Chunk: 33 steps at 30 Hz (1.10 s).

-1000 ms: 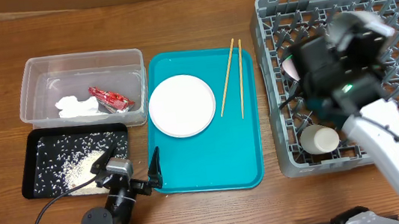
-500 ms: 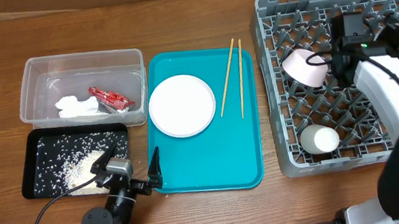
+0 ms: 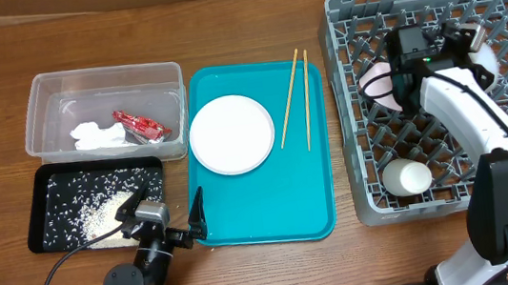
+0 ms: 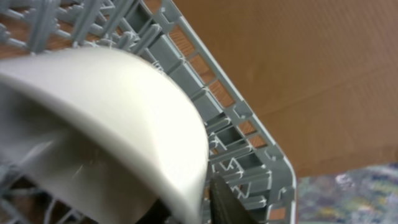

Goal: Sort waste into correct bins and load items into the dishwasher
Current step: 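Carry the grey bowl into the rack and release it, then move the right gripper back toward the chopsticks on the tray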

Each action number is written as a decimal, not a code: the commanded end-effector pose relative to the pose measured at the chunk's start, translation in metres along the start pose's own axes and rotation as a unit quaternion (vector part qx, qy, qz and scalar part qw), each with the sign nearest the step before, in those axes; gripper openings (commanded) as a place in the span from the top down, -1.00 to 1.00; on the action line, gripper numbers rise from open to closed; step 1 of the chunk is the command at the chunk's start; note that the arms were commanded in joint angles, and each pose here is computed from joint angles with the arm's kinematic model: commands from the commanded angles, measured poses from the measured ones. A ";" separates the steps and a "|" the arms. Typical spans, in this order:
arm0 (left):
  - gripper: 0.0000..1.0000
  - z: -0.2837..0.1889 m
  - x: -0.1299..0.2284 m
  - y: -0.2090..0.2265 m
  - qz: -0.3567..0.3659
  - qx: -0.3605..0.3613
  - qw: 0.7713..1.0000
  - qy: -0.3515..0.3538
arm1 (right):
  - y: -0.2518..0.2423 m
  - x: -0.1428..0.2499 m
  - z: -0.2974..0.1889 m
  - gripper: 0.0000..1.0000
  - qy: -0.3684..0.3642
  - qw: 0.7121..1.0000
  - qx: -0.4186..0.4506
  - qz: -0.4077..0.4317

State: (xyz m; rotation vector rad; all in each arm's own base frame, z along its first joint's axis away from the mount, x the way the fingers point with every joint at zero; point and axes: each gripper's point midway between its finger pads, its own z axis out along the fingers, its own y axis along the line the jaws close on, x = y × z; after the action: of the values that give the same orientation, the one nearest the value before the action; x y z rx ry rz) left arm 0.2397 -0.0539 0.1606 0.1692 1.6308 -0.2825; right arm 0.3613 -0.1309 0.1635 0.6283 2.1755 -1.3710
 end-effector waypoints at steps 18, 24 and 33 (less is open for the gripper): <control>-1.00 0.000 0.000 0.000 0.005 0.001 1.000 -0.002 | 0.100 0.000 -0.281 -0.09 0.023 0.823 -0.564 -0.070; -1.00 0.000 0.000 0.000 0.005 0.001 1.000 -0.002 | 0.136 0.015 -0.311 -0.04 0.030 0.783 -0.615 -0.086; -1.00 0.000 0.000 0.000 0.005 0.002 1.000 -0.002 | 0.214 0.018 -0.258 0.27 0.043 0.815 -0.573 -0.077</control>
State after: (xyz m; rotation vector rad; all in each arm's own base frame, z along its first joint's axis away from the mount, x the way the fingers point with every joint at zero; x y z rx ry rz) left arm 0.2397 -0.0539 0.1606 0.1692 1.6308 -0.2825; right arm 0.4321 0.2006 0.1289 0.0118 2.5738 0.1435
